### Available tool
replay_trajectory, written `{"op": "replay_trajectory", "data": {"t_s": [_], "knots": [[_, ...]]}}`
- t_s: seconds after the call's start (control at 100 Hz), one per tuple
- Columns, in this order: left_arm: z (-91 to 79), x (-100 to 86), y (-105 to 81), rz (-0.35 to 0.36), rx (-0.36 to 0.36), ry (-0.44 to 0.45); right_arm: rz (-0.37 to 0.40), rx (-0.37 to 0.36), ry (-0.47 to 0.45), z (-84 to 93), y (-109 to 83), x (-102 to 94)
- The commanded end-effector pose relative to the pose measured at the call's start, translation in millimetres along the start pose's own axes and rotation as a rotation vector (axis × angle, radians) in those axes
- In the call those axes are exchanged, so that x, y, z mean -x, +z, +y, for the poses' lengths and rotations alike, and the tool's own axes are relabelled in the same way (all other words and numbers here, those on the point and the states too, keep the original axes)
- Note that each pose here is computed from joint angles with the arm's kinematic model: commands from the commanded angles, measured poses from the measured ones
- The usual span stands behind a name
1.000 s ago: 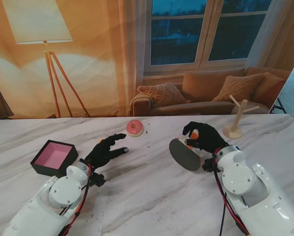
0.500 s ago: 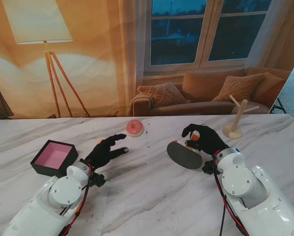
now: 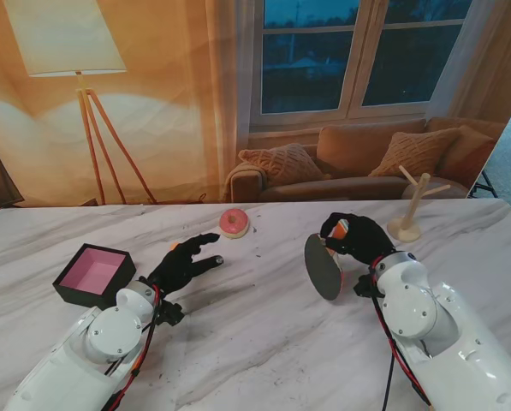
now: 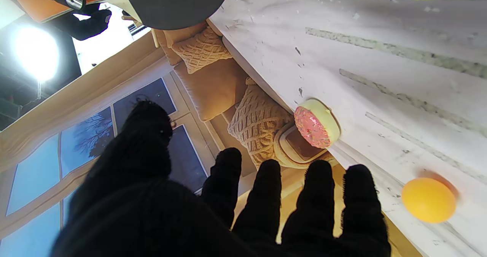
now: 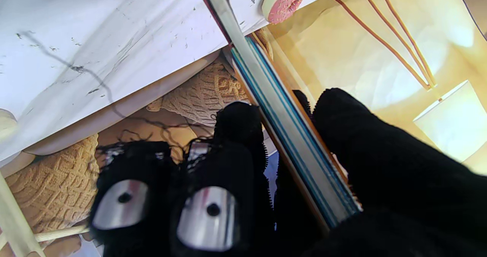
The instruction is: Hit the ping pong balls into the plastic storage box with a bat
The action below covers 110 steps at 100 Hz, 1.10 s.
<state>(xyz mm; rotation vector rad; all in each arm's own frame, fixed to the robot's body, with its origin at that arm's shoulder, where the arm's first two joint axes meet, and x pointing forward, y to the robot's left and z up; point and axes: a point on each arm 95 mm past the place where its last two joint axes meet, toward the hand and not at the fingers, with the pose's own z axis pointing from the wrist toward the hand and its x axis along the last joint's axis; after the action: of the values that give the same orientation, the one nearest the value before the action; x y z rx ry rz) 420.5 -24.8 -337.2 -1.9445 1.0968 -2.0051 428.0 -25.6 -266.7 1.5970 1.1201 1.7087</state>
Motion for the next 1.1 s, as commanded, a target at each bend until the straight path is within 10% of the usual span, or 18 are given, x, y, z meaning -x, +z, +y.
{"op": "replay_trajectory", "data": {"t_s": [0.0,1.09], "knots": [[3.2,-2.9,0.0,0.003,0.010,-0.009,-0.026,-0.020,0.012,-5.3,0.6,3.4],[2.9,-2.9,0.9,0.002,0.009,-0.017,-0.054,-0.064,-0.038,-16.9,6.6,19.0]]}}
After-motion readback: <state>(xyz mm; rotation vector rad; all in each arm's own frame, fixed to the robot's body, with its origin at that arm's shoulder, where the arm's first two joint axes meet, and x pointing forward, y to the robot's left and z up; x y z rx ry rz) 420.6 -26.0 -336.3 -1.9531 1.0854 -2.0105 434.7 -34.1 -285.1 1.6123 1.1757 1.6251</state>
